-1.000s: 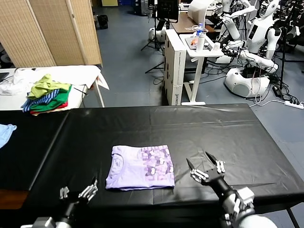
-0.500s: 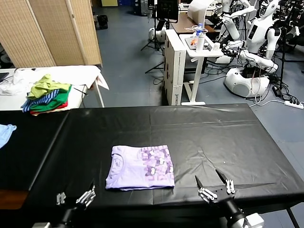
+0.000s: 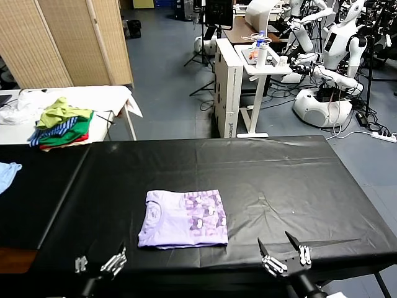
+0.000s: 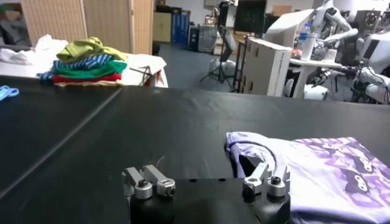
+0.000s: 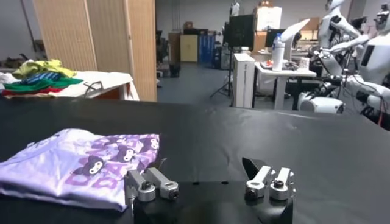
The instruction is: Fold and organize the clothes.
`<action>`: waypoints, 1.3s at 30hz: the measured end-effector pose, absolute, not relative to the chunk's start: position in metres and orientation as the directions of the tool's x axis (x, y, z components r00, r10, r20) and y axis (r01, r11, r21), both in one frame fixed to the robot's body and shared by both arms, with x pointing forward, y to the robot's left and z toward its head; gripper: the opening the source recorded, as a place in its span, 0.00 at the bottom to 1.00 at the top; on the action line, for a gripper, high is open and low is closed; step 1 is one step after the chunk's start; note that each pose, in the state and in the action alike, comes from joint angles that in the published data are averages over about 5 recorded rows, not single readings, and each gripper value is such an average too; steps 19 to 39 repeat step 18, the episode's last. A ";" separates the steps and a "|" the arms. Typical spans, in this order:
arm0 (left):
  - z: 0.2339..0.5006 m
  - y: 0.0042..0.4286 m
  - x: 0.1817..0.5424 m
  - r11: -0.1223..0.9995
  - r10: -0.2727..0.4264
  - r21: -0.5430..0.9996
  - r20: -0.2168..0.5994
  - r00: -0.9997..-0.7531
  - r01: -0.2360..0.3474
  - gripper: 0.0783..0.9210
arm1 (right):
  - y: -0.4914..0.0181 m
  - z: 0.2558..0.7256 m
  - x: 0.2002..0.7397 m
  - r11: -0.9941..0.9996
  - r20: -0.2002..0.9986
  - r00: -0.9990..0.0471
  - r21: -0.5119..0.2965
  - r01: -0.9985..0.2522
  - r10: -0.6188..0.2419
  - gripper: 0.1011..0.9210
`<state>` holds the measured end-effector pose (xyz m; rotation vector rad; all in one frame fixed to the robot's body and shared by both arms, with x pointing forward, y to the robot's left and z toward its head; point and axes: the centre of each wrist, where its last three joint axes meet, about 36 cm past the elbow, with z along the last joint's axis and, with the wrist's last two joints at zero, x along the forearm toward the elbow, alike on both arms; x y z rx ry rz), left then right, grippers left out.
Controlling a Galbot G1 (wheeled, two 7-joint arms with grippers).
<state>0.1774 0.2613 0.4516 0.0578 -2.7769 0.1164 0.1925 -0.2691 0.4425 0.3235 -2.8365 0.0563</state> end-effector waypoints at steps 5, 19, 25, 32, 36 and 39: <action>0.454 0.260 0.175 0.996 -0.023 -0.070 0.358 -0.933 -0.051 0.98 | -0.267 0.443 0.187 0.974 0.295 -0.931 -0.002 -0.226 -0.215 0.98; 0.455 0.260 0.173 0.997 -0.018 -0.062 0.362 -0.932 -0.043 0.98 | -0.266 0.443 0.182 0.976 0.310 -0.928 0.001 -0.220 -0.209 0.98; 0.455 0.260 0.173 0.997 -0.018 -0.062 0.362 -0.932 -0.043 0.98 | -0.266 0.443 0.182 0.976 0.310 -0.928 0.001 -0.220 -0.209 0.98; 0.455 0.260 0.173 0.997 -0.018 -0.062 0.362 -0.932 -0.043 0.98 | -0.266 0.443 0.182 0.976 0.310 -0.928 0.001 -0.220 -0.209 0.98; 0.455 0.260 0.173 0.997 -0.018 -0.062 0.362 -0.932 -0.043 0.98 | -0.266 0.443 0.182 0.976 0.310 -0.928 0.001 -0.220 -0.209 0.98; 0.455 0.260 0.173 0.997 -0.018 -0.062 0.362 -0.932 -0.043 0.98 | -0.266 0.443 0.182 0.976 0.310 -0.928 0.001 -0.220 -0.209 0.98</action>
